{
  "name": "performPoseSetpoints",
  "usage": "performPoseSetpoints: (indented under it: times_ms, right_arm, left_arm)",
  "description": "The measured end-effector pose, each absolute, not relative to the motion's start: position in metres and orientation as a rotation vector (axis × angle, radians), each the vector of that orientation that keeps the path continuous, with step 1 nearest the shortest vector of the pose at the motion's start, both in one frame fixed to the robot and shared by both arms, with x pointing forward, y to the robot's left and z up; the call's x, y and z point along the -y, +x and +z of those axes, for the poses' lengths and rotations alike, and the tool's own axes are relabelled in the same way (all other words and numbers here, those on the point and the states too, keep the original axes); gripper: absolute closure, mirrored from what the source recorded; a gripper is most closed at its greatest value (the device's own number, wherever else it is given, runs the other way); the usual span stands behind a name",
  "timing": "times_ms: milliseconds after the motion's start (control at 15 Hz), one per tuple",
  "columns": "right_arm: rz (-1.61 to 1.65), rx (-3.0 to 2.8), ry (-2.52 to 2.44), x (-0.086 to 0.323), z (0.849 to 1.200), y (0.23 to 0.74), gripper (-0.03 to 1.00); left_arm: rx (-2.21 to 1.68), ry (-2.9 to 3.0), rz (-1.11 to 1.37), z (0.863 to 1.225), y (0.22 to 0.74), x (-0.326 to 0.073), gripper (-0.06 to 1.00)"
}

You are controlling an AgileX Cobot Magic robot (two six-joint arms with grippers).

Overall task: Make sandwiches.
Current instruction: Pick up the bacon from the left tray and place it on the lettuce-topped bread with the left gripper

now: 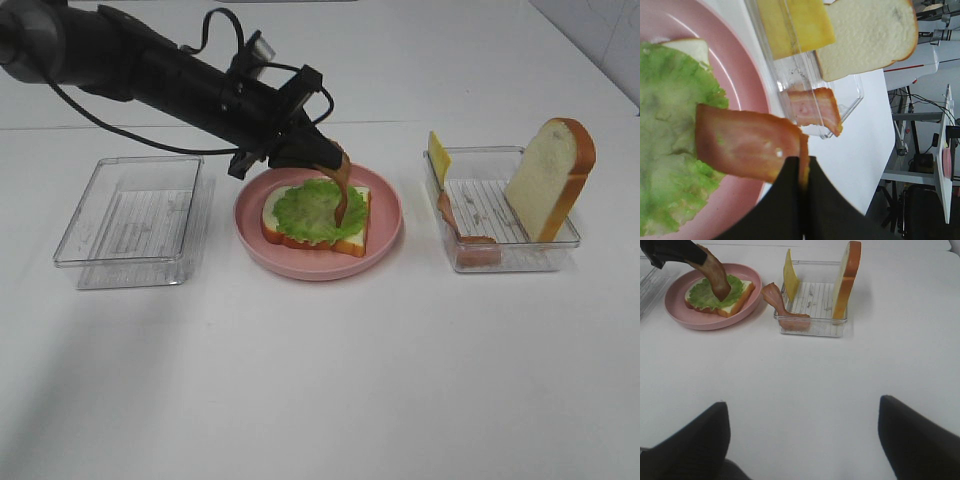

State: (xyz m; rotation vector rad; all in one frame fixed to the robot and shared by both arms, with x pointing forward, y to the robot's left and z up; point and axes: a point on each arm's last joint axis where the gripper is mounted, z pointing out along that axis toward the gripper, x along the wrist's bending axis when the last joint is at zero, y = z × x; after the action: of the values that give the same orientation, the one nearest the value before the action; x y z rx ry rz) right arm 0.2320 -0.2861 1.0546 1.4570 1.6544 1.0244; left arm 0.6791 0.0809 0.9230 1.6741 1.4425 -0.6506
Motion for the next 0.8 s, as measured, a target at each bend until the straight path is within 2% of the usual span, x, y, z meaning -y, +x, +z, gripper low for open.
performPoseSetpoints:
  times_ms: [200,533,800]
  right_arm:
    - [1.024,-1.654,1.457,0.286,1.055,0.232,0.19]
    - [1.024,-1.654,1.457,0.286,1.055,0.232,0.19]
    - [1.024,-1.654,1.457,0.286,1.055,0.232,0.19]
  left_arm:
    - [-1.463,1.679,-0.668,0.910,0.679,-0.079,0.94]
    - [-1.361,1.518,-0.747,0.931,0.684,-0.071,0.94]
    - [-1.361,1.583,-0.701,0.928,0.685,-0.072,0.94]
